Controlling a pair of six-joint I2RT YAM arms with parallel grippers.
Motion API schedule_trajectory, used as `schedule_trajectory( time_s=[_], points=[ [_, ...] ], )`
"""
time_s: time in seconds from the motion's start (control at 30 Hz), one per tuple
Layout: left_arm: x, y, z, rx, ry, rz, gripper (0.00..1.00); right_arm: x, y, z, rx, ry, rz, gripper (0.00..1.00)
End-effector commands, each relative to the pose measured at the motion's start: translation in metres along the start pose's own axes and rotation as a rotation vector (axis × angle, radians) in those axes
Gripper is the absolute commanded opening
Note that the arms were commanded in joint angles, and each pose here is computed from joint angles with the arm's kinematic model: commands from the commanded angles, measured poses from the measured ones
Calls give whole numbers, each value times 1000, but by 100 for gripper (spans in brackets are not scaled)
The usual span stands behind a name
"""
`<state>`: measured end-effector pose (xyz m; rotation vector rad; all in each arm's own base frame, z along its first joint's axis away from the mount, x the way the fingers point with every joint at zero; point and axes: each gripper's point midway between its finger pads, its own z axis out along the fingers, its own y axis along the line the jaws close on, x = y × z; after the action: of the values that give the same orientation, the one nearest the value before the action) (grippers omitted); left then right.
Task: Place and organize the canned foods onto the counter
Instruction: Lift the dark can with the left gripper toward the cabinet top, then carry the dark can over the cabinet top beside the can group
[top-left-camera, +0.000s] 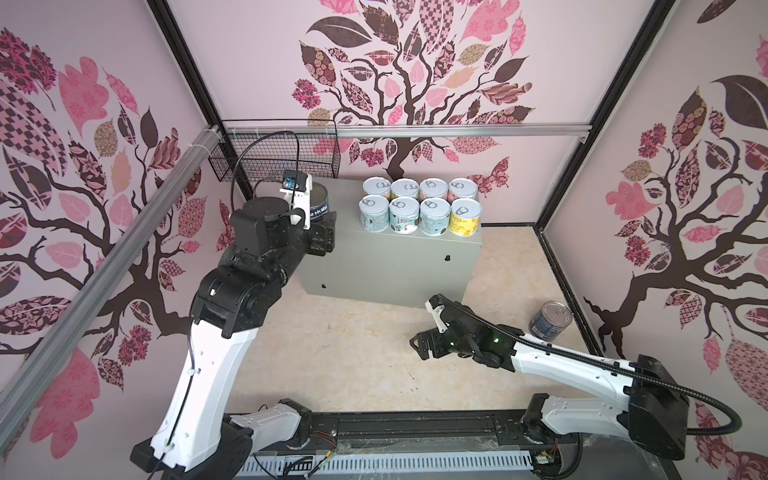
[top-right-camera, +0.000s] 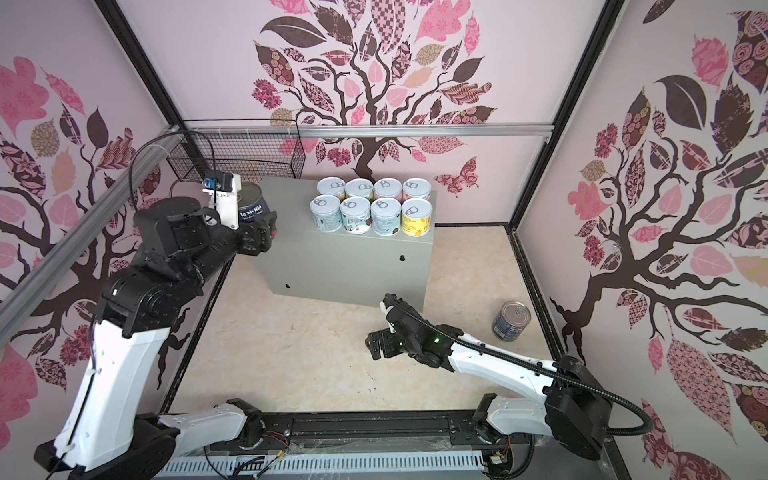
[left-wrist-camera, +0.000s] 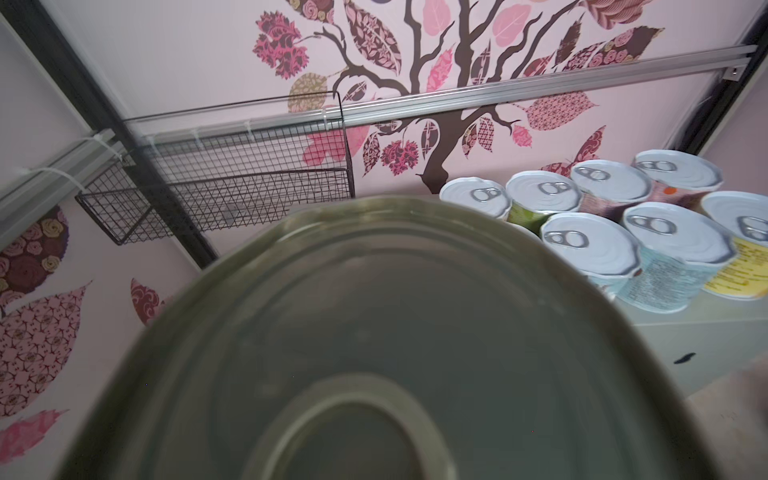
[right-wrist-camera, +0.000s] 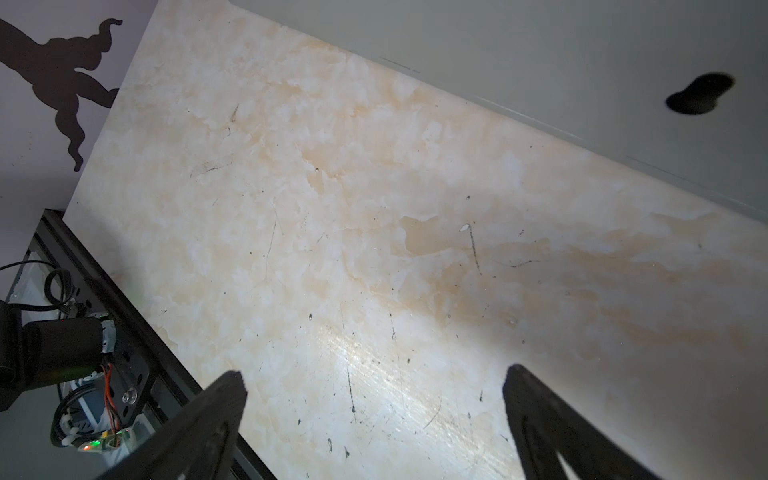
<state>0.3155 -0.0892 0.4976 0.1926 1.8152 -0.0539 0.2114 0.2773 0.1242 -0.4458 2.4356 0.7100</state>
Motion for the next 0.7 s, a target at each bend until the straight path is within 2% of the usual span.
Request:
schedule_trajectory(
  time_s=[0.0,0.23,0.47,0.67],
  points=[
    [-62,-18,-14,145,-196,-81,70,6,-2,4,7,15,-21,100],
    [-77,-6,37,124,-193,-108,70,24,-10,8,7,47,-32,100],
    [-89,13,86,51,-200,-100,71,30,-5,14,-27,75,-45,100],
    [-83,20,130,-1,-188,-83,71,36,-1,22,-53,107,-43,100]
  ],
)
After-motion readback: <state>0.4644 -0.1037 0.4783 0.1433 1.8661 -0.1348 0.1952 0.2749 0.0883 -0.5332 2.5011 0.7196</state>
